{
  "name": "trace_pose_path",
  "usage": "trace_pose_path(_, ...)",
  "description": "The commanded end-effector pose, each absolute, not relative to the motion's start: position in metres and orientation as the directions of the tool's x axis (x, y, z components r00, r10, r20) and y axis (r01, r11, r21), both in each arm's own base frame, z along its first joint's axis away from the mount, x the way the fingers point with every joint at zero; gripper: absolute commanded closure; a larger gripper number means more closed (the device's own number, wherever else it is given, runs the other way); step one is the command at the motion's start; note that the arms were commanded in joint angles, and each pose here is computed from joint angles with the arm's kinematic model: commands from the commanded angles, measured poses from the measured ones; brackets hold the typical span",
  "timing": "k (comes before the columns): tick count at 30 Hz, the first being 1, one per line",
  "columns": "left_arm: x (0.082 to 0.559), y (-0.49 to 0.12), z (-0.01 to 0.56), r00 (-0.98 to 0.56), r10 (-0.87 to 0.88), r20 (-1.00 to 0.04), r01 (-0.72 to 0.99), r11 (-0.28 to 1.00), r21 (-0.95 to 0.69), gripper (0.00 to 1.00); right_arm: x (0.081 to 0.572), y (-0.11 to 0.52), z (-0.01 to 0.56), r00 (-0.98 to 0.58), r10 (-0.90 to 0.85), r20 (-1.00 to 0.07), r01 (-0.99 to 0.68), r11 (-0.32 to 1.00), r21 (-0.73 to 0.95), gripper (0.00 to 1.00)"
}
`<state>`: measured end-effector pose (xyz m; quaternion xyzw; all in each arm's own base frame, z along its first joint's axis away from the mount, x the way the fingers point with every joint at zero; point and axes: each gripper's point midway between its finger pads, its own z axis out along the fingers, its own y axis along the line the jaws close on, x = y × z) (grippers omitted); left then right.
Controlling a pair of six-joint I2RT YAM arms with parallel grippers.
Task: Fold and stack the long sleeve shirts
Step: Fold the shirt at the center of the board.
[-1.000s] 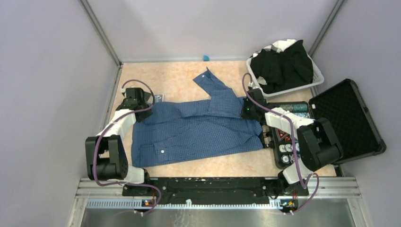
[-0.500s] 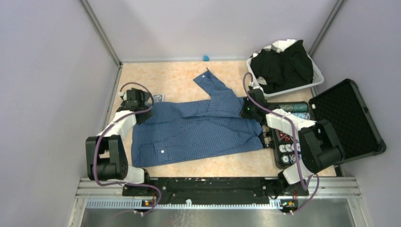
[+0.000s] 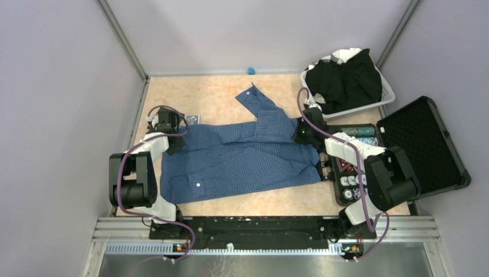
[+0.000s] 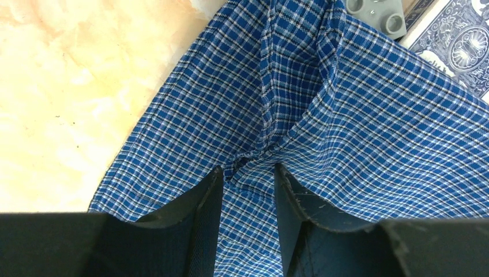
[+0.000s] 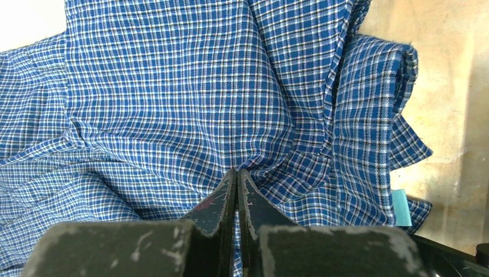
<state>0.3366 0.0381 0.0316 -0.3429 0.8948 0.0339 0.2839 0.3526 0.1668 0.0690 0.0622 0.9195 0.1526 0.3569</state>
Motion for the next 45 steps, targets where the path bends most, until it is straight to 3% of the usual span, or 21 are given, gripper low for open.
trace_pose_path(1,0.338,0.048,0.038,-0.569,-0.596,-0.566,-0.657,0.744,-0.122,0.56,0.372,0.172,0.106,-0.664,0.259,-0.702,-0.033,0.927,0.373,1.00)
trace_pose_path(24,0.324,0.039,0.015,-0.567,-0.667,-0.484,-0.704,0.697,-0.136,0.64,0.380,0.169,0.113,-0.647,0.275,-0.711,-0.031,0.922,0.385,1.00)
trace_pose_path(26,0.322,0.037,0.014,-0.567,-0.670,-0.478,-0.704,0.696,-0.140,0.69,0.381,0.169,0.114,-0.645,0.275,-0.713,-0.032,0.923,0.385,1.00)
trace_pose_path(29,0.323,0.038,0.016,-0.567,-0.665,-0.486,-0.702,0.699,-0.138,0.85,0.383,0.169,0.117,-0.642,0.279,-0.714,-0.033,0.921,0.389,1.00)
trace_pose_path(34,0.334,0.045,0.040,-0.556,-0.636,-0.536,-0.686,0.715,-0.137,0.97,0.389,0.169,0.127,-0.628,0.277,-0.728,-0.038,0.923,0.384,1.00)
trace_pose_path(38,0.345,0.050,0.065,-0.550,-0.605,-0.576,-0.669,0.732,-0.130,1.00,0.395,0.168,0.138,-0.611,0.275,-0.742,-0.041,0.925,0.377,1.00)
trace_pose_path(45,0.349,0.053,0.084,-0.559,-0.567,-0.605,-0.637,0.761,-0.124,0.97,0.399,0.168,0.145,-0.603,0.272,-0.750,-0.043,0.928,0.371,1.00)
